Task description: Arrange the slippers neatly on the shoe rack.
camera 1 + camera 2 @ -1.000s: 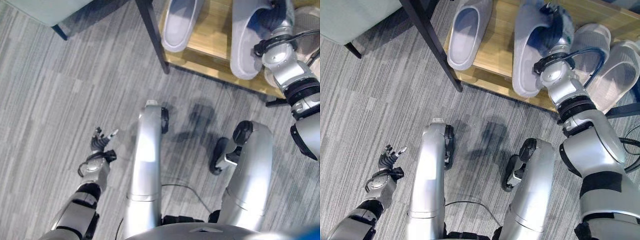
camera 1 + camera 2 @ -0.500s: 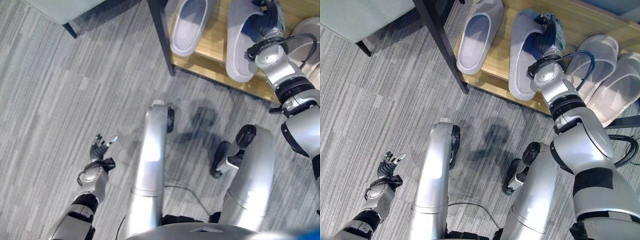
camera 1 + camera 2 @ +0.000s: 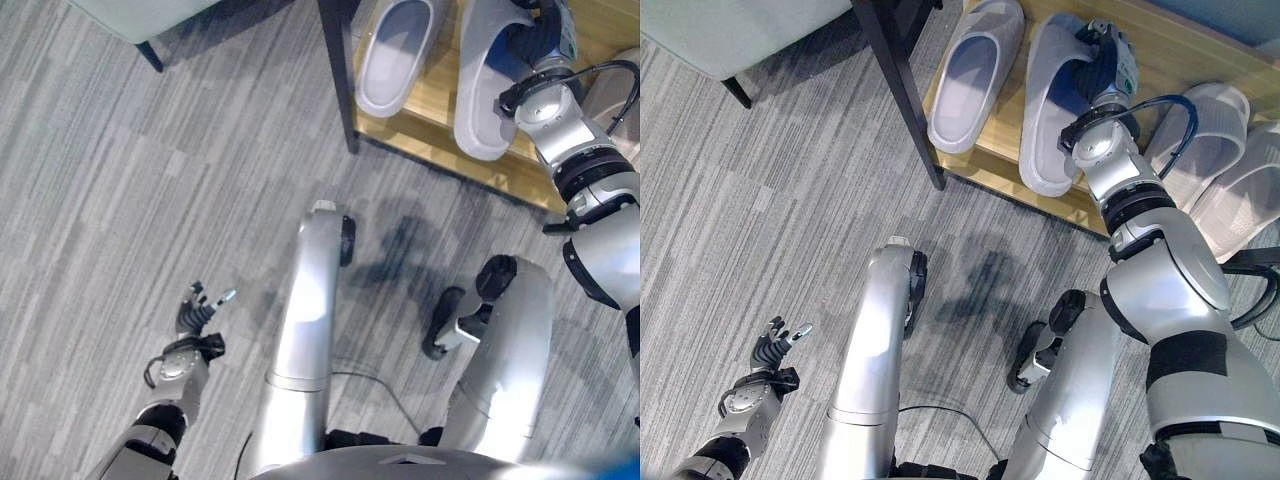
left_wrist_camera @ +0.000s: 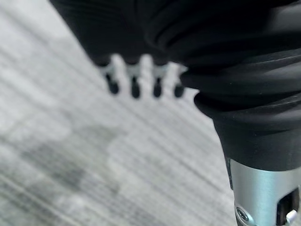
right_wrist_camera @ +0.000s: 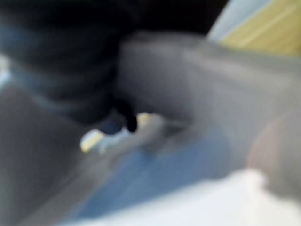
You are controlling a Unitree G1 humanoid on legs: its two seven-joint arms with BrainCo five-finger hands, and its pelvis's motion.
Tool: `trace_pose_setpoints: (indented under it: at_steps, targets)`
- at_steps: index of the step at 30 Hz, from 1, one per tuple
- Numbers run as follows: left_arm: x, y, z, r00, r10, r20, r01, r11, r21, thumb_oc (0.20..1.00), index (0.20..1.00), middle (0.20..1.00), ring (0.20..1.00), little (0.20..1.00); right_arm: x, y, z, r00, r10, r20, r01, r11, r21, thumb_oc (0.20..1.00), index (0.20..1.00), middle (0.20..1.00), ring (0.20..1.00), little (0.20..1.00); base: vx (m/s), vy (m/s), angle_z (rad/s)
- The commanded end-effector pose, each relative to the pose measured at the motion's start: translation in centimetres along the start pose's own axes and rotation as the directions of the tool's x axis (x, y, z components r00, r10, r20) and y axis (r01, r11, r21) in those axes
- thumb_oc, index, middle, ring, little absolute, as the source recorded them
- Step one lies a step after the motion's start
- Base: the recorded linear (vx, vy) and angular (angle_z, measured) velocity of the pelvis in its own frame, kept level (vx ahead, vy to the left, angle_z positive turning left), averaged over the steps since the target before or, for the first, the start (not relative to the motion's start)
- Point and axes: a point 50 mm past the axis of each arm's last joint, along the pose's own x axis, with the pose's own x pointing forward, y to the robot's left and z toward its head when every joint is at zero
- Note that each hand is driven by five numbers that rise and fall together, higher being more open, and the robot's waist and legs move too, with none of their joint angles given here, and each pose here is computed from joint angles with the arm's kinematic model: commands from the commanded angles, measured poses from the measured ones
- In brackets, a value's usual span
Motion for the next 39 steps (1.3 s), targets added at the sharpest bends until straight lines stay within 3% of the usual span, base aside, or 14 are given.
trace_pose_setpoints:
  at_steps: [1,4,5,7,10,28,32,35,39]
  targets:
    - [0.0,0.8,0.8,0.999,-0.008,0.053,0.006,0.999,0.039,1.000,1.000,1.000,1.000,1.000,2.6,-4.4,7.0,0.969,-0.152,0.197,0.135,0.986,0.095,0.200,0.200,0.200,0.200,0.200,0.00,0.000,0.00]
    - [0.0,0.8,0.5,0.999,-0.008,0.047,0.005,0.998,0.064,1.000,1.000,1.000,1.000,1.000,2.7,-4.5,7.1,0.969,-0.156,0.192,0.139,0.986,0.096,0.200,0.200,0.200,0.200,0.200,0.00,0.030,0.00]
    - [-0.1,0.6,0.5,0.999,-0.022,0.048,0.018,0.997,0.076,1.000,1.000,1.000,1.000,1.000,2.7,-4.6,6.7,0.976,-0.159,0.149,0.127,0.970,0.205,1.000,1.000,1.000,1.000,1.000,0.02,0.093,0.02]
    - [-0.2,0.6,0.0,0.999,-0.036,0.015,0.035,0.999,0.023,1.000,1.000,1.000,1.000,1.000,2.8,-4.9,6.5,0.982,-0.134,0.132,0.092,0.953,0.287,1.000,1.000,1.000,1.000,1.000,0.01,0.048,0.00]
    - [-0.3,1.0,-0.2,0.999,-0.044,-0.007,0.044,0.998,-0.037,1.000,1.000,1.000,1.000,1.000,3.0,-5.5,6.4,0.986,-0.110,0.125,0.070,0.955,0.290,1.000,1.000,1.000,1.000,1.000,0.00,0.004,0.01]
    - [-1.2,-0.3,-3.9,0.978,-0.093,-0.185,0.097,0.995,0.016,1.000,1.000,1.000,1.000,1.000,2.8,-2.3,6.2,1.000,-0.013,-0.018,0.017,0.970,0.241,1.000,1.000,1.000,1.000,1.000,-0.02,0.040,-0.02]
    - [-1.2,-0.3,-3.8,0.980,-0.089,-0.177,0.093,0.996,0.011,1.000,1.000,1.000,1.000,1.000,2.7,-2.2,6.4,1.000,-0.024,0.014,0.019,0.965,0.260,1.000,1.000,1.000,1.000,1.000,-0.01,0.006,0.00]
    - [-1.4,0.1,-3.9,0.984,-0.063,-0.165,0.064,0.998,0.002,1.000,1.000,1.000,1.000,1.000,2.1,-1.6,8.2,0.981,-0.048,0.186,0.023,0.991,0.134,1.000,1.000,1.000,1.000,1.000,-0.01,0.004,0.00]
    - [-1.6,0.4,-3.5,0.992,-0.042,-0.123,0.039,0.999,-0.029,1.000,1.000,1.000,1.000,1.000,1.0,-2.5,7.5,0.943,-0.116,0.311,0.091,0.991,0.095,1.000,1.000,1.000,1.000,1.000,-0.02,-0.021,0.00]
